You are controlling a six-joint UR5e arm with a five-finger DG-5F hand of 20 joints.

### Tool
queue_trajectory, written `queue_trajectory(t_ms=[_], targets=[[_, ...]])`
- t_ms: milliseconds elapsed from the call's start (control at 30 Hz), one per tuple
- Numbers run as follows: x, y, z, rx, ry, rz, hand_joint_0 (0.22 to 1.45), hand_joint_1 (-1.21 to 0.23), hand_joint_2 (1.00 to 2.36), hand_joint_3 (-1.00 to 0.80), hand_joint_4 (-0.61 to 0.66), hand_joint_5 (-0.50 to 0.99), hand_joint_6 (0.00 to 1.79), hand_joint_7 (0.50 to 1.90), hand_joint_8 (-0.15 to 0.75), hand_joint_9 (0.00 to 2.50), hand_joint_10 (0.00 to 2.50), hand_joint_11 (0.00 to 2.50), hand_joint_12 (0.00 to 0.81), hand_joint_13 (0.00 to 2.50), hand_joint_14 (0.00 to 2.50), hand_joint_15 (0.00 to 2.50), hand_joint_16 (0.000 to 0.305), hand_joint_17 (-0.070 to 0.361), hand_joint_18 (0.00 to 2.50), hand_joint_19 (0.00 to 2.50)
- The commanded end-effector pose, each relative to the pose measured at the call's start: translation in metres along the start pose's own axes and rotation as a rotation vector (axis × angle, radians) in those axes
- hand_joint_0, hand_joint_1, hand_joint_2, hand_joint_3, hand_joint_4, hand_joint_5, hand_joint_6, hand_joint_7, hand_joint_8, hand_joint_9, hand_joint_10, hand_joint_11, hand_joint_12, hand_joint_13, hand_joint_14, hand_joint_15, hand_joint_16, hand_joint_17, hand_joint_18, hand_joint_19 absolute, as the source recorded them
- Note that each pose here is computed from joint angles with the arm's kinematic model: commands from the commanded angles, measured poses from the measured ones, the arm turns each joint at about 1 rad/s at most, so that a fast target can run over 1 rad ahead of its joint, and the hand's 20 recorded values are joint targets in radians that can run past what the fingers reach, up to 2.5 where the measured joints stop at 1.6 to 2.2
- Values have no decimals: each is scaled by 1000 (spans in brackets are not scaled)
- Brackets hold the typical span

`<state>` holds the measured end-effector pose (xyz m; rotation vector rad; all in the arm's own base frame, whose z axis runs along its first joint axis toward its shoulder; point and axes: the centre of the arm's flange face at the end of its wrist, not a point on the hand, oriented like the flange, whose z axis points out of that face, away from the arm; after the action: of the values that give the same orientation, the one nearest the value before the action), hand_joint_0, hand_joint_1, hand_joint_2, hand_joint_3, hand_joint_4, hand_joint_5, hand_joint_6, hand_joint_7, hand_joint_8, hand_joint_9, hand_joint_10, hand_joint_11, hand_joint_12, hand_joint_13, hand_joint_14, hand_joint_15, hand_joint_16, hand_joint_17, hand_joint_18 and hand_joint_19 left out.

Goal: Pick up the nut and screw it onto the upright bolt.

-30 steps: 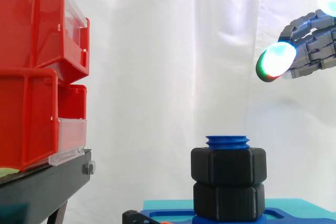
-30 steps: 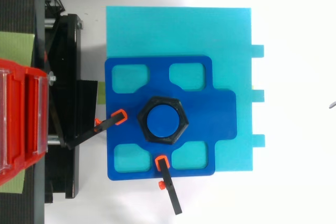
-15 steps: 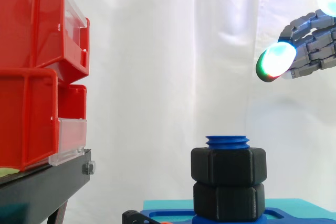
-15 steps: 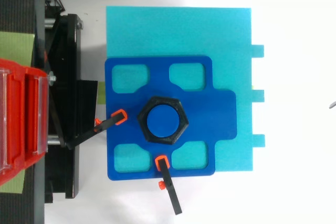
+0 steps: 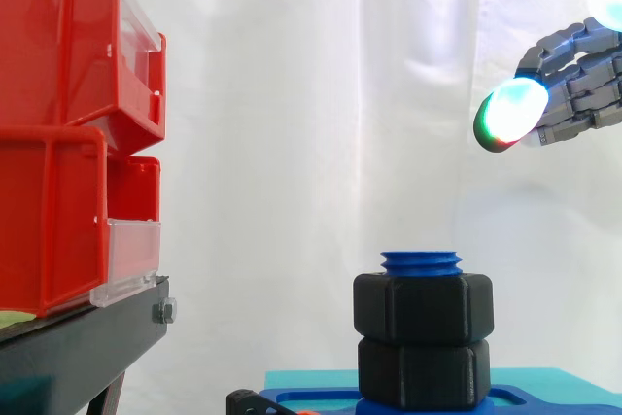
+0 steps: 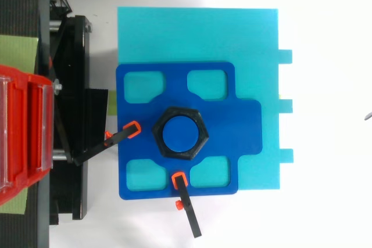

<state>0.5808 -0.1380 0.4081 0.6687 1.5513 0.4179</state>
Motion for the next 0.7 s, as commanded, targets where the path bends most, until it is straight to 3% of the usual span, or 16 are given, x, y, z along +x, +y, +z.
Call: queue_trajectory(t_ms=[0,300,400,500,667], targets=[[0,0,0,0,0,0,486,-365,1000,-500,89,-249,502,689,188,0,0,0,368,0,0,0,47,107,0,0],[0,0,0,-1,-1,0,486,-371,1000,-500,91,-246,501,654,190,0,0,0,367,0,0,0,47,106,0,0],[0,0,0,0,0,0,487,-368,1000,-500,90,-250,502,712,190,0,0,0,366,0,0,0,47,105,0,0],[0,0,0,0,0,0,487,-371,1000,-500,95,-245,501,652,193,0,0,0,368,0,0,0,47,106,0,0],[0,0,0,0,0,0,488,-370,1000,-500,102,-247,502,714,191,0,0,0,367,0,0,0,47,105,0,0]])
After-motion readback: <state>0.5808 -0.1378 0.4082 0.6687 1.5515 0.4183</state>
